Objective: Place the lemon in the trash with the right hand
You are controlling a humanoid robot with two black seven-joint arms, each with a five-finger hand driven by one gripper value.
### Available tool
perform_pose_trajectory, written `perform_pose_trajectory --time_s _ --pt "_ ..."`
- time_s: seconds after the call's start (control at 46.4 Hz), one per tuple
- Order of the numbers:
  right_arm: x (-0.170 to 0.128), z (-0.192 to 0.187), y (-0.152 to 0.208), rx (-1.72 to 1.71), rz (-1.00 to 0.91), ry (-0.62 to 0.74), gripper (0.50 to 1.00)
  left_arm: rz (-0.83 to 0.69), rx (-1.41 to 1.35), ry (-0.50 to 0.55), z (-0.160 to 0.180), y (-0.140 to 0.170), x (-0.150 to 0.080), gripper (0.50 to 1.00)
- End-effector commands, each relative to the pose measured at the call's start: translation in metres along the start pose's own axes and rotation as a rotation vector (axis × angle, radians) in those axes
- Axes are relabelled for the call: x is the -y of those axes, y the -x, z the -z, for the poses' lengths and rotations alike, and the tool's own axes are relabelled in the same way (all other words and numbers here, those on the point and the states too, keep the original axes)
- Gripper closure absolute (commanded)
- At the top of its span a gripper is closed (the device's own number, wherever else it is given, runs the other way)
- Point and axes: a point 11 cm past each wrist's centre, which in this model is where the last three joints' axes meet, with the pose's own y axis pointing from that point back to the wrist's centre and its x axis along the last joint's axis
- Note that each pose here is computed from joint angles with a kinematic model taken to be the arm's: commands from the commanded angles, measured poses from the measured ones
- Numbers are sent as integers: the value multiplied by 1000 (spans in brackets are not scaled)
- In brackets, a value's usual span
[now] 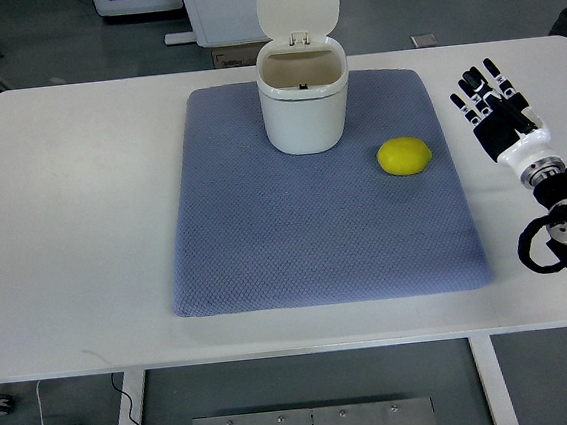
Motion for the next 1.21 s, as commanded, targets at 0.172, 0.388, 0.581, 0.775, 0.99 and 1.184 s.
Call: perform_pose_trajectory --time_s 0.172,0.388,0.581,0.775,0.99,1.184 --pt "0 4 -2 -4 -3 -6 500 0 1 0 0 0 0 500" --pt "0 6 -2 -8 -2 -10 500 -1 -5 -2 1 0 0 500" --pt "0 9 -4 -15 -5 -14 500 -1 -5 -2 1 0 0 500" --pt "0 12 -4 -22 -3 -21 500 -1 -5 0 0 0 0 500" --pt "0 18 -5 -40 -3 -24 500 -1 -5 0 0 0 0 500" --pt "0 22 -8 -49 -7 -30 500 -1 -5 0 0 0 0 500"
